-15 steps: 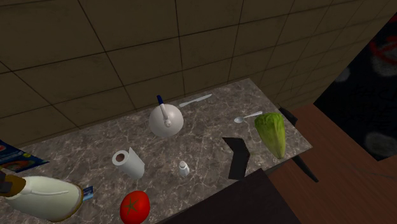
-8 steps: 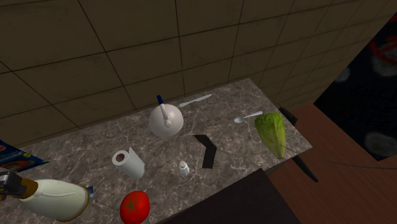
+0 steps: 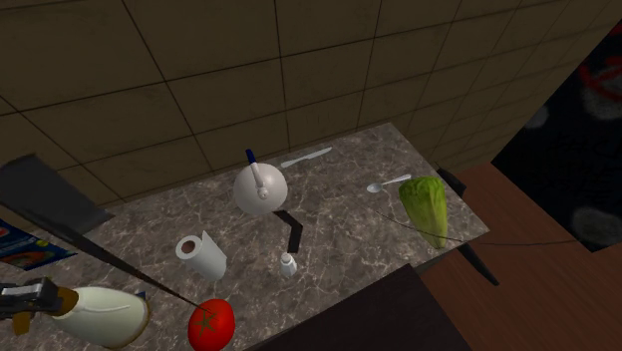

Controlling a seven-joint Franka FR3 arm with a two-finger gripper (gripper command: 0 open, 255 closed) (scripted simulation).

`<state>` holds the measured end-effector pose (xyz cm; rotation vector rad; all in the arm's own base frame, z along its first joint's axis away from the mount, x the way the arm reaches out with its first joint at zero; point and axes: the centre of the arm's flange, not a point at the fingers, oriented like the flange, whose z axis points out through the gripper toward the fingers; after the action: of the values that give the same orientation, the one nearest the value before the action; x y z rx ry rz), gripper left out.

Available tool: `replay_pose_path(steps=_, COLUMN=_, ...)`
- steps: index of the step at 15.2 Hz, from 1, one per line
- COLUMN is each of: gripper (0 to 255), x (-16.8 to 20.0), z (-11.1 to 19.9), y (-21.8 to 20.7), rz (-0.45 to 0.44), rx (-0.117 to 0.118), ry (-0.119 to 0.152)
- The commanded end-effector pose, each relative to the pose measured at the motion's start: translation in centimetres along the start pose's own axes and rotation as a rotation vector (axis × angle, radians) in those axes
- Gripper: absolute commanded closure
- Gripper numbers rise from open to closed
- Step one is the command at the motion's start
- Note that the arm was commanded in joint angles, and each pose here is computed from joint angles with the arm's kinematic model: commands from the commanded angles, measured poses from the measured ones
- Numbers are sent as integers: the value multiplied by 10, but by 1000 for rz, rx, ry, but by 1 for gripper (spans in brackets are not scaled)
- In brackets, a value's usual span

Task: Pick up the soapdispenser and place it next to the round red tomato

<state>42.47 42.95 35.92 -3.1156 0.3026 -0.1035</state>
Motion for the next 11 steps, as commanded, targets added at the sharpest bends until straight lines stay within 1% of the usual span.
replay_pose_path(steps=1, gripper=255, x=0, z=11, y=0, rz=0, rx=1, ry=1)
replay_pose_path(steps=11, gripper=255, x=-3, z=63, y=0, rz=0, rx=1, ry=1)
